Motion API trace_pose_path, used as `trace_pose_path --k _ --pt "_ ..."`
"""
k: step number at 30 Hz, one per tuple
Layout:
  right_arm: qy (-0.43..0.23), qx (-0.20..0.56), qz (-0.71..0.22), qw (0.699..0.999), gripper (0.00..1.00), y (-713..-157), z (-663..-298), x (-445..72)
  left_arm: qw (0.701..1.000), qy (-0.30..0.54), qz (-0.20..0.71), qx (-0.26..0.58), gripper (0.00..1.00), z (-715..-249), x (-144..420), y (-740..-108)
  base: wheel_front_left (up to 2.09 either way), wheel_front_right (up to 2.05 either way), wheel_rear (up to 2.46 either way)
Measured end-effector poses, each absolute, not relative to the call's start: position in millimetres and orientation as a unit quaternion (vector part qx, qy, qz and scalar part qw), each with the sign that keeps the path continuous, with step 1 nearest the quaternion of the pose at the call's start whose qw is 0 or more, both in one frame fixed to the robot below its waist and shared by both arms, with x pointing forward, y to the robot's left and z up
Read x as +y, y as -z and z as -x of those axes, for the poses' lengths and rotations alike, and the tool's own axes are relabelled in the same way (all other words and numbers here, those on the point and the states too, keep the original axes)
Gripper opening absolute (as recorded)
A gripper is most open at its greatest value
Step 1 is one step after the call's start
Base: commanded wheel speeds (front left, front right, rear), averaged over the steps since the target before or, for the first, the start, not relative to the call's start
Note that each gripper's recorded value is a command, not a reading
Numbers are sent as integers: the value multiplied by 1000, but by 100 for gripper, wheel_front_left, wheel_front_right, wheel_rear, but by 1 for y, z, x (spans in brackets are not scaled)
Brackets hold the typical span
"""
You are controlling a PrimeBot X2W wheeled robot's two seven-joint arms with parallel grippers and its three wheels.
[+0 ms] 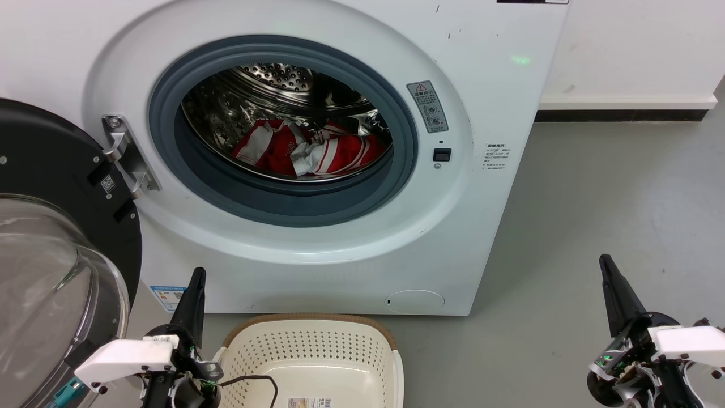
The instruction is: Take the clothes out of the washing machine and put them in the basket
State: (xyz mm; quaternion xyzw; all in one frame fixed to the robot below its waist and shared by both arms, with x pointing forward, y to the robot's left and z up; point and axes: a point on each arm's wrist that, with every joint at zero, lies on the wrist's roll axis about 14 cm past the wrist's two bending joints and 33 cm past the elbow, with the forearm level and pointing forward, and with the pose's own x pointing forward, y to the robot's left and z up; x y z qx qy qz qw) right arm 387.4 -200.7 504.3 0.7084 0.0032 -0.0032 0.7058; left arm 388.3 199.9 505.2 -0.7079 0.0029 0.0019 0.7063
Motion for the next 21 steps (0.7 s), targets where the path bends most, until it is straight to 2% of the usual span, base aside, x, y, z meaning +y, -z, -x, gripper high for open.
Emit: trace_pose_path --k 21 --pt "3 3 -708 706 0 -504 -387 -201 706 -2 708 3 0 -388 200 -505 0 0 0"
